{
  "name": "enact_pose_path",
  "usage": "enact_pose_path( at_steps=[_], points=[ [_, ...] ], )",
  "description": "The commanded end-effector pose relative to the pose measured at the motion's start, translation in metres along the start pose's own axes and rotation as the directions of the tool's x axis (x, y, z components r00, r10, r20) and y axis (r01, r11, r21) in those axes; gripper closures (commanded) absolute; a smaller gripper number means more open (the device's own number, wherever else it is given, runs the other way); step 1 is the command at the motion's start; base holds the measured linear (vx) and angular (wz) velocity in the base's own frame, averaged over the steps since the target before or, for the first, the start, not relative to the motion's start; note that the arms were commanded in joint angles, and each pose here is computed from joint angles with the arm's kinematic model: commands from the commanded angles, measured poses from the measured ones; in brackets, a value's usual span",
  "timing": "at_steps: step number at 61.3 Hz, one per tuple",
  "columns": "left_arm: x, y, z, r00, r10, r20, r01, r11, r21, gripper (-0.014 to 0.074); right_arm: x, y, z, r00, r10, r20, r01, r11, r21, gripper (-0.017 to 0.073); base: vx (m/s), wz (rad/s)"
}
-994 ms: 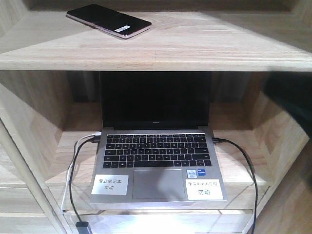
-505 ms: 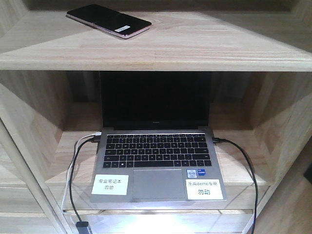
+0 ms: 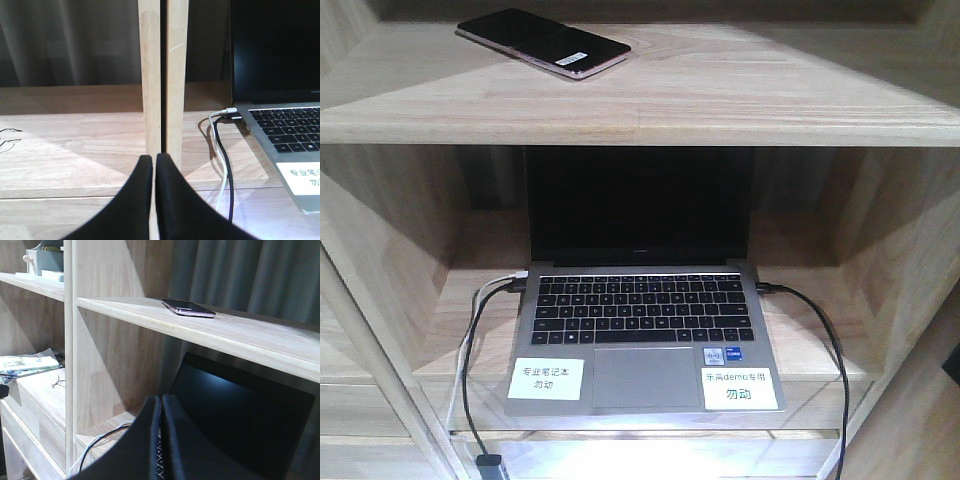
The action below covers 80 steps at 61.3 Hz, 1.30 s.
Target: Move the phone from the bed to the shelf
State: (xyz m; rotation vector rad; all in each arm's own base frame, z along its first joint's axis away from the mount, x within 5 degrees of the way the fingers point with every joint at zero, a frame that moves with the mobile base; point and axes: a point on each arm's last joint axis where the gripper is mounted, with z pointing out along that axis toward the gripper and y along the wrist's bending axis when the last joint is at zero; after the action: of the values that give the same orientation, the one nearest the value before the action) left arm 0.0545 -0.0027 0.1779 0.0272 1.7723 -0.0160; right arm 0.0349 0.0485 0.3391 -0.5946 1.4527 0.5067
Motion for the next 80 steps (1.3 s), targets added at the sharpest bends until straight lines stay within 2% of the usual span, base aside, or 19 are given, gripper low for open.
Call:
enact_pose_path(
  at_steps=[1, 23, 35, 45, 50, 58, 63, 75, 80],
  points=[
    [-0.006, 0.001, 0.0, 0.997, -0.009, 0.075, 0.01, 1.0, -0.005, 0.0593, -0.011, -0.004, 0.0, 0.999, 0.018, 0.051, -0.02, 0.999, 0.037, 0.0568, 0.0, 0.0],
    [-0.006, 0.001, 0.0, 0.997, -0.009, 0.075, 0.01, 1.0, -0.005, 0.0593, -0.011, -0.004, 0.0, 0.998, 0.019, 0.053, -0.021, 0.999, 0.039, 0.0568, 0.0, 0.0],
    [-0.006, 0.001, 0.0, 0.997, -0.009, 0.075, 0.01, 1.0, -0.005, 0.0593, -0.009, -0.005, 0.0, 0.997, 0.072, 0.04, -0.074, 0.996, 0.05, 0.0568, 0.0, 0.0],
    [-0.006, 0.001, 0.0, 0.997, -0.009, 0.075, 0.01, 1.0, -0.005, 0.0593, -0.003, -0.01, 0.0, 0.994, 0.11, -0.015, -0.107, 0.988, 0.114, 0.0568, 0.0, 0.0],
    [-0.006, 0.001, 0.0, 0.997, -0.009, 0.075, 0.01, 1.0, -0.005, 0.0593, 0.0, -0.014, -0.001, 0.988, 0.149, -0.04, -0.141, 0.976, 0.163, 0.0568, 0.0, 0.0],
    [-0.006, 0.001, 0.0, 0.997, -0.009, 0.075, 0.01, 1.0, -0.005, 0.0593, 0.003, -0.02, -0.002, 0.982, 0.179, -0.062, -0.16, 0.959, 0.234, 0.0568, 0.0, 0.0],
    [-0.006, 0.001, 0.0, 0.997, -0.009, 0.075, 0.01, 1.0, -0.005, 0.0593, 0.005, -0.023, -0.003, 0.981, 0.181, -0.07, -0.157, 0.951, 0.265, 0.0568, 0.0, 0.0],
    [-0.006, 0.001, 0.0, 0.997, -0.009, 0.075, 0.01, 1.0, -0.005, 0.0593, 0.006, -0.027, -0.004, 0.988, 0.12, -0.101, -0.084, 0.948, 0.307, 0.0568, 0.0, 0.0],
    [-0.006, 0.001, 0.0, 0.997, -0.009, 0.075, 0.01, 1.0, -0.005, 0.0593, 0.01, -0.029, -0.003, 0.988, 0.118, -0.098, -0.081, 0.943, 0.323, 0.0568, 0.0, 0.0]
  ],
)
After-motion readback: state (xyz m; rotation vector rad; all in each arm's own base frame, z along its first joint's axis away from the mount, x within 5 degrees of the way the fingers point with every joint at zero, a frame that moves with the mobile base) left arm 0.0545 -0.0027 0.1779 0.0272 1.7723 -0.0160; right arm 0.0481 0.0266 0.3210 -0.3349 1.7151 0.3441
